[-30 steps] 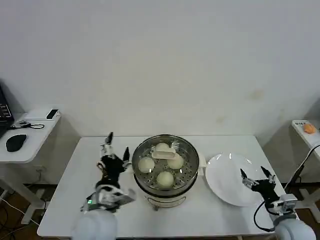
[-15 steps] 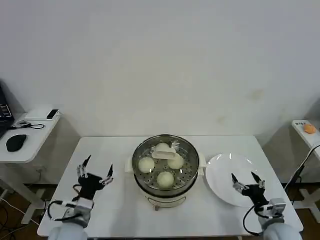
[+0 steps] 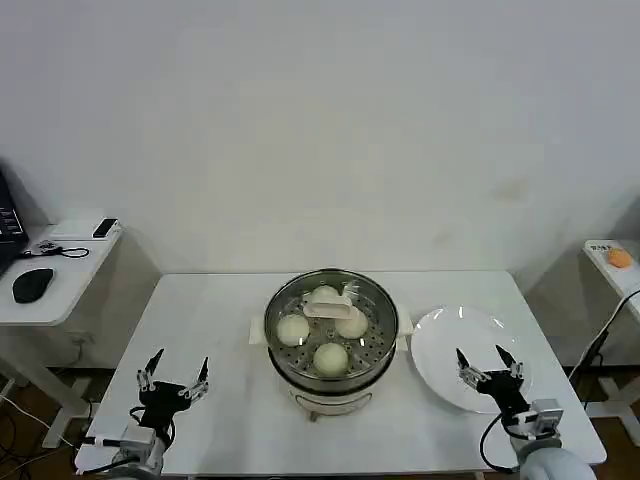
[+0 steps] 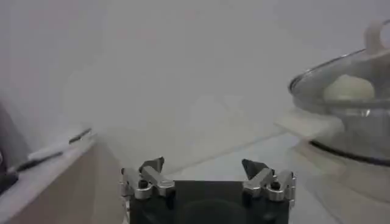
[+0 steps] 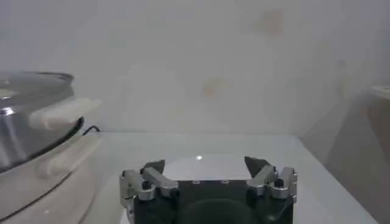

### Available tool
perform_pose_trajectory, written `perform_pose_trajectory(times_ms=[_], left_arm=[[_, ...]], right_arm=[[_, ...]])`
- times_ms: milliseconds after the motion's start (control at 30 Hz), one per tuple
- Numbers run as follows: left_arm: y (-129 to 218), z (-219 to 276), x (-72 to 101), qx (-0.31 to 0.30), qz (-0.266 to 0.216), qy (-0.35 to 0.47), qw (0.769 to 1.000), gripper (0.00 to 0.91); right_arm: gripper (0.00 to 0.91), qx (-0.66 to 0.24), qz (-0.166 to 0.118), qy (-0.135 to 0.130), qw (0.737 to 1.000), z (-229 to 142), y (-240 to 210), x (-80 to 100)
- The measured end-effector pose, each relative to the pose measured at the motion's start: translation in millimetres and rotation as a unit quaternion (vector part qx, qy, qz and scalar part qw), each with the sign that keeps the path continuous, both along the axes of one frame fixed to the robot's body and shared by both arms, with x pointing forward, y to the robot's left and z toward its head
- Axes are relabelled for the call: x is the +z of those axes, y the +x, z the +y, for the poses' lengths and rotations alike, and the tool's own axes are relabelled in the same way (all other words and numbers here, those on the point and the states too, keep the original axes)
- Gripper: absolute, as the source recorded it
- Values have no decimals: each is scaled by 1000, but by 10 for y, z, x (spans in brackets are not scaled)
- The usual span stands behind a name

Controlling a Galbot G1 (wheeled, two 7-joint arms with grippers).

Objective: Take steamed baozi put them in steamer then cover it.

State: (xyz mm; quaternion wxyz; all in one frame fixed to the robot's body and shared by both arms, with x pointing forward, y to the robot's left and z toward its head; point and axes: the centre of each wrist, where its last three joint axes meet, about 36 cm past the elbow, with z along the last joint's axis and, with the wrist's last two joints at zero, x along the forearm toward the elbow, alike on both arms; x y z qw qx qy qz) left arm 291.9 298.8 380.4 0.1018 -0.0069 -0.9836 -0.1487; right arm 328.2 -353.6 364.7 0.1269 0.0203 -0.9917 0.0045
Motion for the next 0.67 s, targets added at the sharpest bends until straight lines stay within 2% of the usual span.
perform_pose_trajectory(times_ms=[267,667], left_arm=[[-100,13,-72,9,-3,-29,1000,907],[-140,31,-84,7,-7,-42,999,907]], right_arm=[[907,2,-7,-11,1000,40,3,-14],[907,-1,-11,-11,1000,57,-7,-24]])
